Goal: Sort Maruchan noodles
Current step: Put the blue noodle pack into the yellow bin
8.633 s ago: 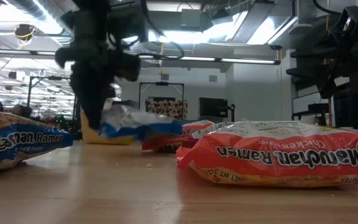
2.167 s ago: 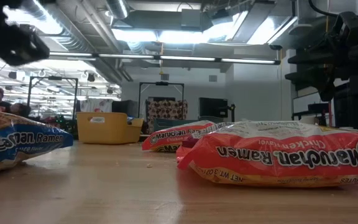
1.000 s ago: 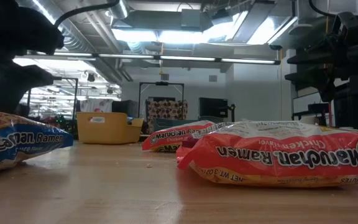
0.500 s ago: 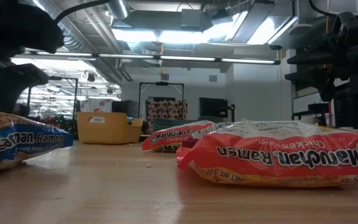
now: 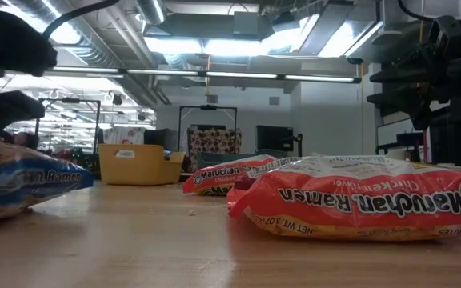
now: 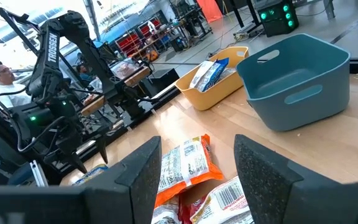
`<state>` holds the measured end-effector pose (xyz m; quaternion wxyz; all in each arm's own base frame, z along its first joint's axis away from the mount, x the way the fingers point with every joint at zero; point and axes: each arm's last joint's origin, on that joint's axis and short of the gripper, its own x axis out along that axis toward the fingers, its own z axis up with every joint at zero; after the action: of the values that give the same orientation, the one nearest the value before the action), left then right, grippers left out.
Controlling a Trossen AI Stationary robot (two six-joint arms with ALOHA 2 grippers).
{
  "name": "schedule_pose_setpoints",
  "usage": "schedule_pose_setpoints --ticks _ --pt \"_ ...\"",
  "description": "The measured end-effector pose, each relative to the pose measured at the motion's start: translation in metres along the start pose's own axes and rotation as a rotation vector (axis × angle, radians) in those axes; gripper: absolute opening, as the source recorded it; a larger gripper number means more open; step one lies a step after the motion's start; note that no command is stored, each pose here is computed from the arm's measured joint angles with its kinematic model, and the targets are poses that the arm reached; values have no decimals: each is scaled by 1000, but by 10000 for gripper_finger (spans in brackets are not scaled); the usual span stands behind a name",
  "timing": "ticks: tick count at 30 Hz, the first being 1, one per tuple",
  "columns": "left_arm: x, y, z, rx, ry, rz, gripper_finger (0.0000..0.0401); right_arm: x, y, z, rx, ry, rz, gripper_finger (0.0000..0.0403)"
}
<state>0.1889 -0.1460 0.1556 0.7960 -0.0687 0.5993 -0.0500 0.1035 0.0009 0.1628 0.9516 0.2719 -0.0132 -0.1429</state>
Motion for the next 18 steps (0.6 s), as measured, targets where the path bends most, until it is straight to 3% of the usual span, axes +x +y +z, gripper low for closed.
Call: schedule_pose_setpoints --ticks 10,18 --pt "11 -4 -14 27 -82 -54 280 0 0 0 26 0 0 191" --pt "12 -5 -15 41 -129 -22 271 0 0 0 26 1 0 191"
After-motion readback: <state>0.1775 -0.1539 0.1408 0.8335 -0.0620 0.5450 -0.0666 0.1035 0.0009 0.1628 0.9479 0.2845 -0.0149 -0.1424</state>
